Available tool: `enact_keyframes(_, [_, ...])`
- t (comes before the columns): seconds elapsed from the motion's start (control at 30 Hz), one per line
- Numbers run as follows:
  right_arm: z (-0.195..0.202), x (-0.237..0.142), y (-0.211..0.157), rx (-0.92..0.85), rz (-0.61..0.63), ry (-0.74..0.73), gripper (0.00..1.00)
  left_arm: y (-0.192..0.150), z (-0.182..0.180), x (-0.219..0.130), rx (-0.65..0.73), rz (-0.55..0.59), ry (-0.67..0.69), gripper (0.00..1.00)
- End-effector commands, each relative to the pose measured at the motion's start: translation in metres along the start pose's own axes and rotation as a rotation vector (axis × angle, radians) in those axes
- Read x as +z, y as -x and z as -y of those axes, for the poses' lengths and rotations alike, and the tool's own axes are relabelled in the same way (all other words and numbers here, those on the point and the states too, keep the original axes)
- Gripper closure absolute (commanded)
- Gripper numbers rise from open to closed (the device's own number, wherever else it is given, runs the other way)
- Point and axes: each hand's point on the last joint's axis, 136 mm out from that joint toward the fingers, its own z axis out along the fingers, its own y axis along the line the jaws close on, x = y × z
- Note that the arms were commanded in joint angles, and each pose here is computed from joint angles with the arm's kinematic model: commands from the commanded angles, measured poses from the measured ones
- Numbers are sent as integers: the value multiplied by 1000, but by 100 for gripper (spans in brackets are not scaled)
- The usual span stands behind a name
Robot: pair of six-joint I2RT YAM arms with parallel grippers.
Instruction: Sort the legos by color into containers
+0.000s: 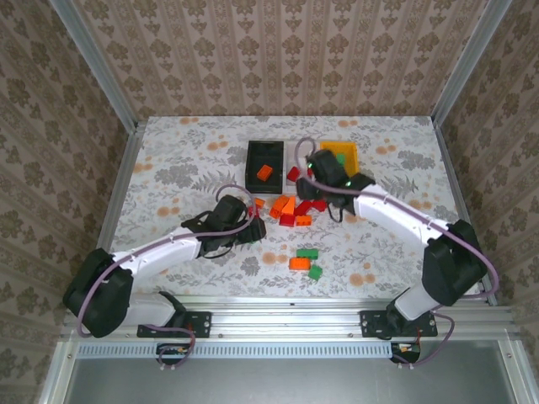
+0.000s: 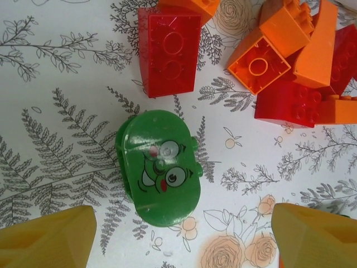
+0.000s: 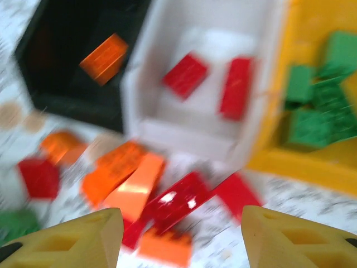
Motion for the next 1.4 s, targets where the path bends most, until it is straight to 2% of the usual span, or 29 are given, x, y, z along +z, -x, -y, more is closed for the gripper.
enact_keyframes(0.0, [0,5,-53,-14,-114,-14,42,13,6,-2,5,40,8,17])
enact_keyframes(0.1, [-4,-2,-76,-34,-156,-22,41,16,0,-5,-13,74,15,17])
enact_keyframes(0.2, [-11,2,-93,-30,-187,-4,34,18,-9,-11,-33,104,15,16])
enact_keyframes(0.33, [-8,20,-93,-2,-185,-46,23,15,-16,-14,-62,110,6,15])
enact_keyframes(0.4, [-4,36,-91,39,-195,-64,20,11,-17,-14,-69,101,-1,15])
enact_keyframes(0.77, [-5,82,-79,74,-216,-125,21,1,-30,-21,-87,111,6,14])
enact_keyframes(1.07, [2,88,-95,93,-243,-149,33,0,-35,-22,-81,114,15,14])
enact_keyframes(1.23, [8,86,-105,93,-254,-165,34,-1,-35,-21,-81,107,12,14])
enact_keyframes(1.37, [6,83,-103,96,-248,-149,40,-2,-34,-20,-81,107,9,14])
